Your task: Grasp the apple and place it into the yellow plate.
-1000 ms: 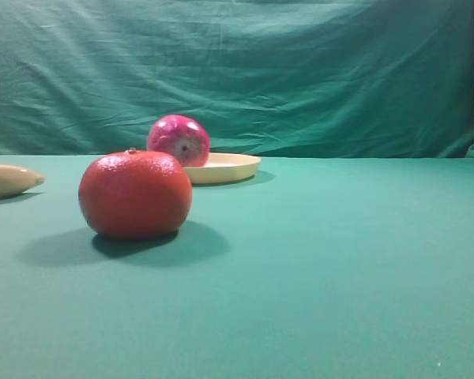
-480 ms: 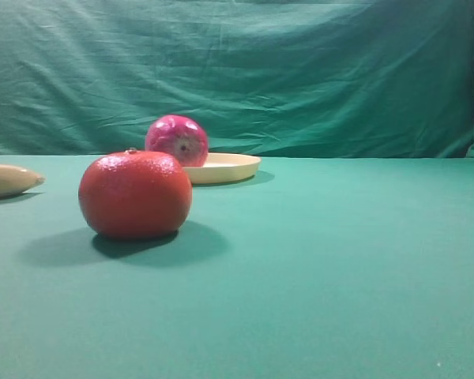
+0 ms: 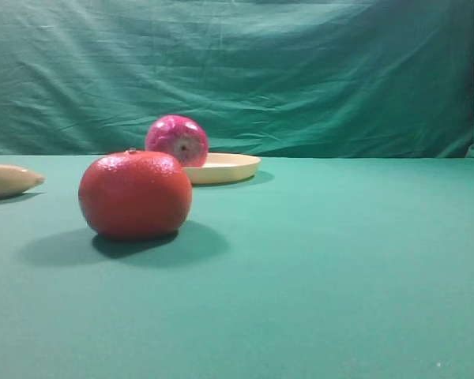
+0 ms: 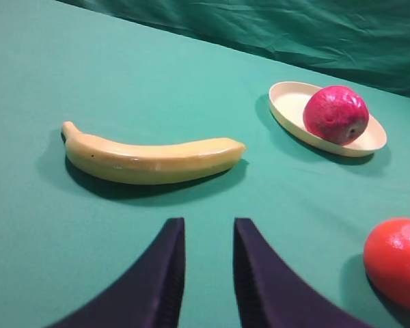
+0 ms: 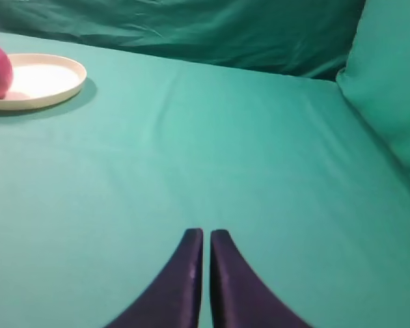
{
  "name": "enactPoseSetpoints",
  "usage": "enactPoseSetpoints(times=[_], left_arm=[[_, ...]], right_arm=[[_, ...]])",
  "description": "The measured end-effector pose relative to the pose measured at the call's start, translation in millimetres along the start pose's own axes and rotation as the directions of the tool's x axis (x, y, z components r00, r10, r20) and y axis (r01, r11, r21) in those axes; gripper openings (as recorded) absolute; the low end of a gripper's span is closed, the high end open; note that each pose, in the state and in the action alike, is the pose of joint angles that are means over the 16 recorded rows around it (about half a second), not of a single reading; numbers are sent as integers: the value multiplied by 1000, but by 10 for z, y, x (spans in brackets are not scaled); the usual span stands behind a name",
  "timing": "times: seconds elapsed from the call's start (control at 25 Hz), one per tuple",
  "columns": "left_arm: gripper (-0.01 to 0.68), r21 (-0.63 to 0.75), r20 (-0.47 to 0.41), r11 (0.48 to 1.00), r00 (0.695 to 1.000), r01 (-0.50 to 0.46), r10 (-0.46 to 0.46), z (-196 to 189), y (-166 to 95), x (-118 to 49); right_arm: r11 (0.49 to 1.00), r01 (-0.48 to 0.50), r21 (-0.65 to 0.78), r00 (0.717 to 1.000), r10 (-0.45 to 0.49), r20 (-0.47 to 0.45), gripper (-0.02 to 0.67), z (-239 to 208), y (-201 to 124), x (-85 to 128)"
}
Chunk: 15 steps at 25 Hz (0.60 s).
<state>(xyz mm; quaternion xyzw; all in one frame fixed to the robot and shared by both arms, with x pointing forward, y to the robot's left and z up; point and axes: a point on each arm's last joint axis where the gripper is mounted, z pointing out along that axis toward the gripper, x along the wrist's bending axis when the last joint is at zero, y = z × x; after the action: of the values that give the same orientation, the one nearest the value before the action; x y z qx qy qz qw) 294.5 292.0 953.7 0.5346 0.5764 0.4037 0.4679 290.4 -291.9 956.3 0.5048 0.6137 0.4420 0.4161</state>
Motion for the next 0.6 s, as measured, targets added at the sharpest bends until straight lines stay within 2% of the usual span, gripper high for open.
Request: enactPoseSetpoints(times=[0.6], left_arm=[[157, 0, 0, 1000, 1000, 0, 0, 0, 0, 0]], right_arm=[[999, -18, 37, 1000, 18, 13, 0, 29, -96, 0]])
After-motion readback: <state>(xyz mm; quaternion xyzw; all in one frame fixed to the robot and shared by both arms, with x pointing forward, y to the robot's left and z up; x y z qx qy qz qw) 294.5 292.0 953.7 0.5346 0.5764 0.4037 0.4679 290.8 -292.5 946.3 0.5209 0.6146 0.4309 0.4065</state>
